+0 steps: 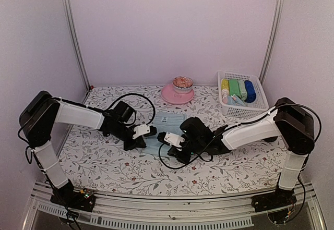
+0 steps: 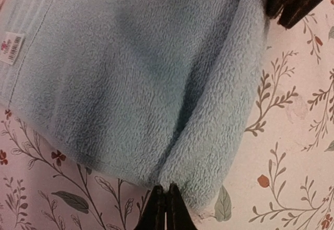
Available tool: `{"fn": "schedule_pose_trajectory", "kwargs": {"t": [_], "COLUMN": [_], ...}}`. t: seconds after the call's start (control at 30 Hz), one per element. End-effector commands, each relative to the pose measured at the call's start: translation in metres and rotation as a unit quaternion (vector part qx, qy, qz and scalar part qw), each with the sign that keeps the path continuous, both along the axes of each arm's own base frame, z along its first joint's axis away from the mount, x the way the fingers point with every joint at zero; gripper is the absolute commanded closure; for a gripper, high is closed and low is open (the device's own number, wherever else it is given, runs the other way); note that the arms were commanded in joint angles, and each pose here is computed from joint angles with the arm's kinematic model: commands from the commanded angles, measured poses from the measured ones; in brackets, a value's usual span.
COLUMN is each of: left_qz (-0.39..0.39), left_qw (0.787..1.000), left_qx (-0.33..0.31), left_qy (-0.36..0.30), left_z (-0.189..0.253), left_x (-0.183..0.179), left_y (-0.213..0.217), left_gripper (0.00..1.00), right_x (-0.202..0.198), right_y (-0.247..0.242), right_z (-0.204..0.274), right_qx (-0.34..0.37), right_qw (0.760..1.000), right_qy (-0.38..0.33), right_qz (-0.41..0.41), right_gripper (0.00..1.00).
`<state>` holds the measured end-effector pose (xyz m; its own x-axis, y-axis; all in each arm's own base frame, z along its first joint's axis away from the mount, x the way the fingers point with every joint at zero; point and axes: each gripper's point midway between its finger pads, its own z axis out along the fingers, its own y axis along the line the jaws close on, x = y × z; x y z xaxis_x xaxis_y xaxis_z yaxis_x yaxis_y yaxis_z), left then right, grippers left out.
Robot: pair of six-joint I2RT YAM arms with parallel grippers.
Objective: Roll the towels
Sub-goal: Roll the towel at the center of the board.
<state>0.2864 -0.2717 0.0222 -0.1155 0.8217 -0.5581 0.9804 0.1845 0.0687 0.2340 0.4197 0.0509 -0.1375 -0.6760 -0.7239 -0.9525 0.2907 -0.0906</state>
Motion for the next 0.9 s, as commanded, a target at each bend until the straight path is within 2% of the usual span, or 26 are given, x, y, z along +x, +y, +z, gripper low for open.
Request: {"fn": "schedule_pose_trajectory", "kwargs": {"t": [0.0, 0.13, 0.3, 0.37, 0.5, 0.67, 0.77, 0.87], "left_qz": [0.011, 0.012, 0.014, 0.016, 0.026, 0.043, 0.042, 0.023], "left_qw": [1.000, 1.000, 1.000, 1.000, 0.999, 0.991, 0.980, 0.970], "left_qx": [0.000, 0.001, 0.001, 0.001, -0.001, -0.020, -0.040, -0.053], "left_qy": [-0.006, -0.009, -0.014, -0.020, -0.047, -0.127, -0.190, -0.236], "left_z": [-0.001, -0.001, 0.001, 0.002, 0.011, 0.041, 0.061, 0.071], "left_x": [0.010, 0.010, 0.012, 0.014, 0.021, 0.032, 0.034, 0.026], "left_y": [0.002, 0.003, 0.003, 0.003, 0.005, 0.012, 0.015, 0.019], "left_gripper": [0.98, 0.98, 0.92, 0.84, 0.57, 0.26, 0.21, 0.21], "right_x": [0.016, 0.023, 0.029, 0.030, 0.027, 0.026, 0.027, 0.027], "right_y": [0.008, 0.005, -0.002, -0.006, -0.010, -0.015, -0.016, -0.017], "right_z": [0.005, -0.004, -0.014, -0.020, -0.036, -0.047, -0.049, -0.049], "right_qx": [0.009, -0.006, -0.021, -0.029, -0.048, -0.060, -0.057, -0.050], "right_qw": [0.999, 0.998, 0.997, 0.997, 0.996, 0.994, 0.994, 0.993], "right_qy": [-0.016, -0.022, -0.020, -0.015, 0.003, 0.023, 0.039, 0.059], "right_qz": [-0.032, -0.050, -0.069, -0.075, -0.076, -0.084, -0.087, -0.088], "right_gripper": [0.93, 0.94, 0.96, 0.96, 0.96, 0.96, 0.96, 0.96]}}
